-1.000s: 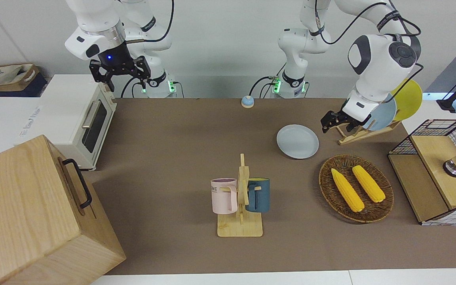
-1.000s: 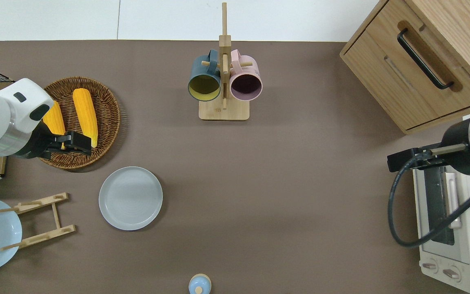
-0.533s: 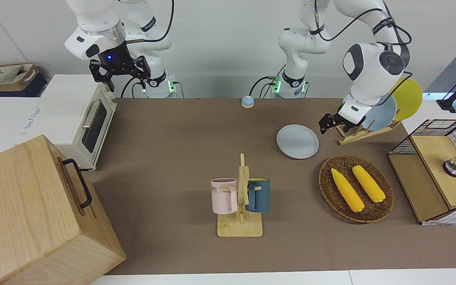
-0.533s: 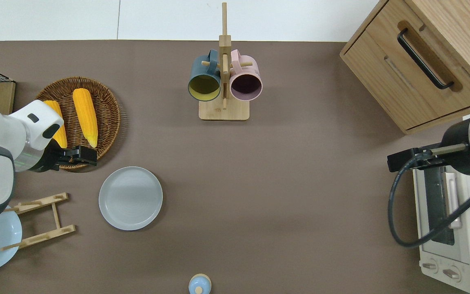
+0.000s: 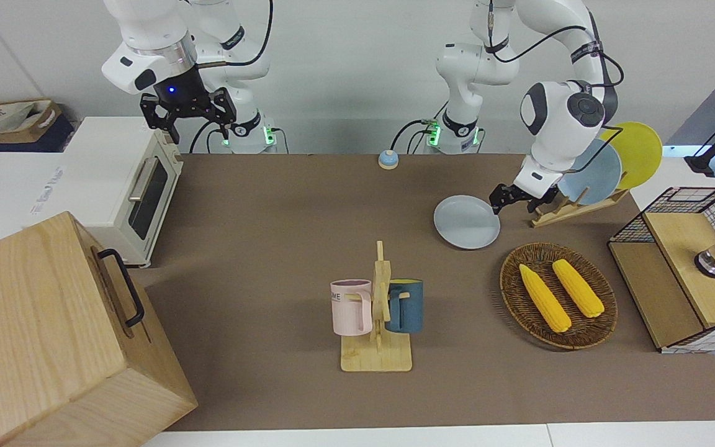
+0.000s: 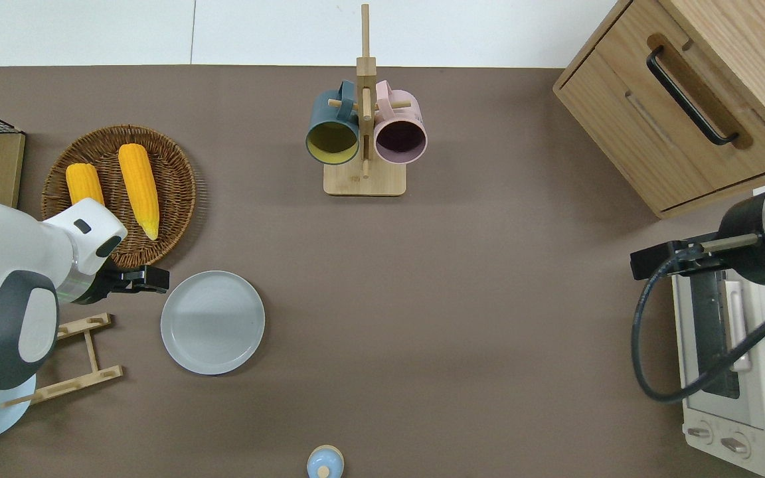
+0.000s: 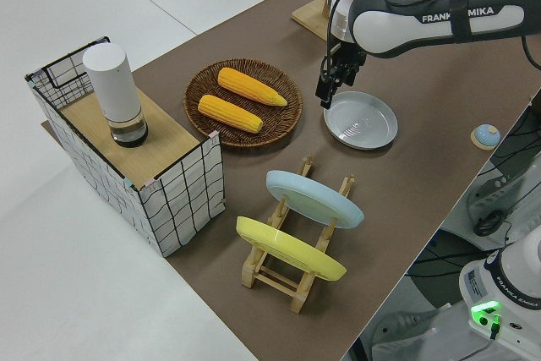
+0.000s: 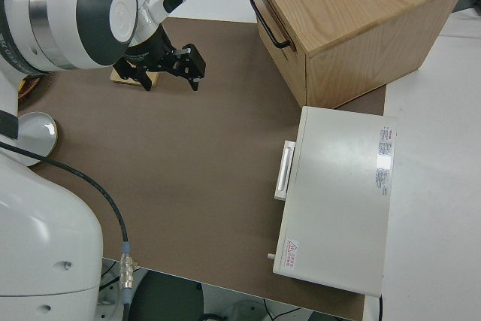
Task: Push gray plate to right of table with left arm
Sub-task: 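Move the left gripper down toward the gray plate's edge nearest the basket, then lower the left gripper against the gray plate's rim, then push the gray plate with the left gripper away from the basket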
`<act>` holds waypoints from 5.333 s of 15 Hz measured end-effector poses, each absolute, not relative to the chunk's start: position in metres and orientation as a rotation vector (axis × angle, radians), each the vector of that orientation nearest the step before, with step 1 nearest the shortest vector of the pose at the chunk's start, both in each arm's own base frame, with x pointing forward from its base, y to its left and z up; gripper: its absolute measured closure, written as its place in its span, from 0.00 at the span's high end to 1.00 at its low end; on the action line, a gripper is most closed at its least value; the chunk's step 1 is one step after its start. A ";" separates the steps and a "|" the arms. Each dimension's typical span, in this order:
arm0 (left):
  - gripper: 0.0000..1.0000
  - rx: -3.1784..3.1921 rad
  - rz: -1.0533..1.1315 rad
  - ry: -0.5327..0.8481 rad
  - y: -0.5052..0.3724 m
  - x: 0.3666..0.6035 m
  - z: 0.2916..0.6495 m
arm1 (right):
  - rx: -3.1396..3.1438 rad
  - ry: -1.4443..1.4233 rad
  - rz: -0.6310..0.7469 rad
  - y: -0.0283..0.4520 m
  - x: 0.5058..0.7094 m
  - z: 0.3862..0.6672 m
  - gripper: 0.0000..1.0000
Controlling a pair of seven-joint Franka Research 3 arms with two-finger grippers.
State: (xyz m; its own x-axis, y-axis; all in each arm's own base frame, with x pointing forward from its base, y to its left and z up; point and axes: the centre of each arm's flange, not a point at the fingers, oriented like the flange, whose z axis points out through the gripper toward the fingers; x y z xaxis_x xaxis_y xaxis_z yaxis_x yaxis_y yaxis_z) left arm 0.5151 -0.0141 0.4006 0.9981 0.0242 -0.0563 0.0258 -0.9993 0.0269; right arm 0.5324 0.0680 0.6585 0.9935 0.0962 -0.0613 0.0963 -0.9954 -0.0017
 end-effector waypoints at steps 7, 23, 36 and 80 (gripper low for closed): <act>0.99 3.106 -0.008 0.068 -0.005 0.494 0.363 | 3.135 0.151 -0.096 0.068 0.532 0.659 0.99; 0.81 3.106 0.049 0.075 -0.003 0.459 0.308 | 3.135 0.151 -0.096 0.068 0.532 0.659 0.99; 0.07 3.104 0.063 0.052 -0.010 0.454 0.304 | 3.135 0.151 -0.096 0.068 0.532 0.659 0.99; 0.04 3.048 0.068 0.498 -0.248 0.418 0.304 | 3.135 0.151 -0.096 0.068 0.532 0.659 0.99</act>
State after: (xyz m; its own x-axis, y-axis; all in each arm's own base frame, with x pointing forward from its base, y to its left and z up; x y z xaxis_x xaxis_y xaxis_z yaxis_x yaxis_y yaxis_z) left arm 0.4182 -0.2482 0.3037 0.9470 0.3193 0.0348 0.3170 -0.9466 0.0582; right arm 0.5324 0.0680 0.6585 0.9935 0.0962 -0.0613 0.0962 -0.9954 -0.0017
